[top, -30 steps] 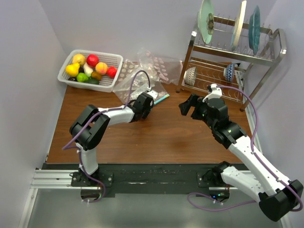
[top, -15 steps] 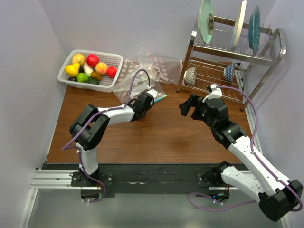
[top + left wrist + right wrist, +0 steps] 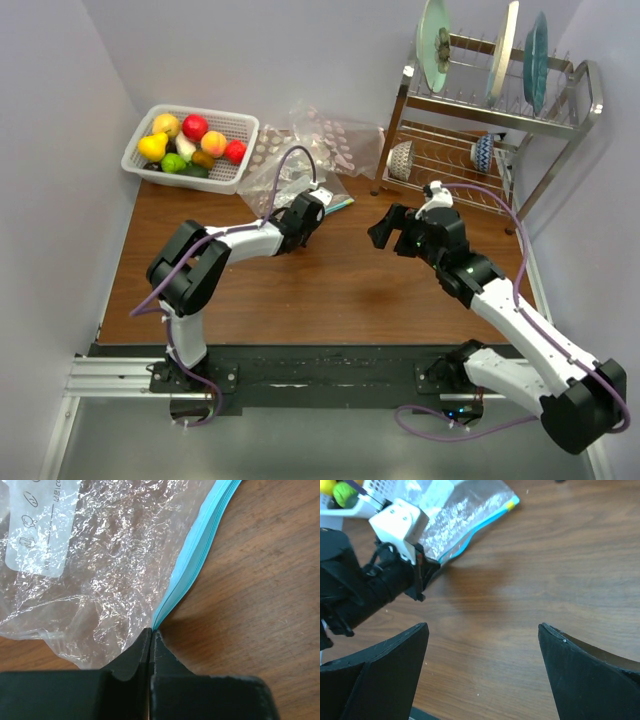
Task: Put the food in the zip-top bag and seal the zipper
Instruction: Pick up the zipper food storage bag at the center of the board.
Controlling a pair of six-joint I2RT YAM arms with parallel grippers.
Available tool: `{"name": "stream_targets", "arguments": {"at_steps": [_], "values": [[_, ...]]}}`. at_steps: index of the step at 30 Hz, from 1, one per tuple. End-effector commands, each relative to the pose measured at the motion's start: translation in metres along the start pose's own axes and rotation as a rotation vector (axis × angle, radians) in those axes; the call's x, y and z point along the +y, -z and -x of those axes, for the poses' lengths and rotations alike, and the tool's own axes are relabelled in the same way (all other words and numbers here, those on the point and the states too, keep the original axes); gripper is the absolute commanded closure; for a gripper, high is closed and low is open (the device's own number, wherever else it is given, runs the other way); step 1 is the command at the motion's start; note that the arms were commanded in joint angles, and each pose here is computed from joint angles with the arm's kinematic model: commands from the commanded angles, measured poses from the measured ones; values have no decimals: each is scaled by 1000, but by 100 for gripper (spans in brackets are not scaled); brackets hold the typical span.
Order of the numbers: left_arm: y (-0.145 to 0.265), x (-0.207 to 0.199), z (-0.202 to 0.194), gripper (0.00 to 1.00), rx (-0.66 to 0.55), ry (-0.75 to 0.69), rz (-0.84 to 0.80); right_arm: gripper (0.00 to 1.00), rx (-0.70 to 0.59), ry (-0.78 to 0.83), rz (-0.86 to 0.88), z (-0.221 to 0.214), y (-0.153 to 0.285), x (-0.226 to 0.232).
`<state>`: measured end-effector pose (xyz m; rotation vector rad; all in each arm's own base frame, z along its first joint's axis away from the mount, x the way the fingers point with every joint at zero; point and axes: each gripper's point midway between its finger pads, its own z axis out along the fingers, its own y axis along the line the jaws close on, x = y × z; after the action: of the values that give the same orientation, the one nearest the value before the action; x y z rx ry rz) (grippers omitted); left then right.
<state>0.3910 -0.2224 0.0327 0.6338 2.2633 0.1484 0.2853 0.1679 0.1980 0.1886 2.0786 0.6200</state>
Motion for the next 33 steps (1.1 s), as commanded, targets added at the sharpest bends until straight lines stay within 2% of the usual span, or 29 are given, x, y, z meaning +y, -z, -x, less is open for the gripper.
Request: {"name": "stream_targets", "arguments": {"at_steps": [1, 6, 14, 21, 33], "values": [[24, -2, 44, 100, -116, 87, -58, 8, 4, -64, 75, 0, -12, 16], [38, -13, 57, 100, -154, 144, -139, 18, -1, -155, 105, -8, -29, 20], [66, -31, 78, 100, -207, 230, -292, 26, 64, -183, 156, -25, -65, 31], [95, -46, 91, 100, -253, 278, -426, 29, 75, -149, 130, -24, -88, 34], [129, -43, 102, 100, -294, 296, -489, 32, 90, -208, 183, -36, -127, 44]]}}
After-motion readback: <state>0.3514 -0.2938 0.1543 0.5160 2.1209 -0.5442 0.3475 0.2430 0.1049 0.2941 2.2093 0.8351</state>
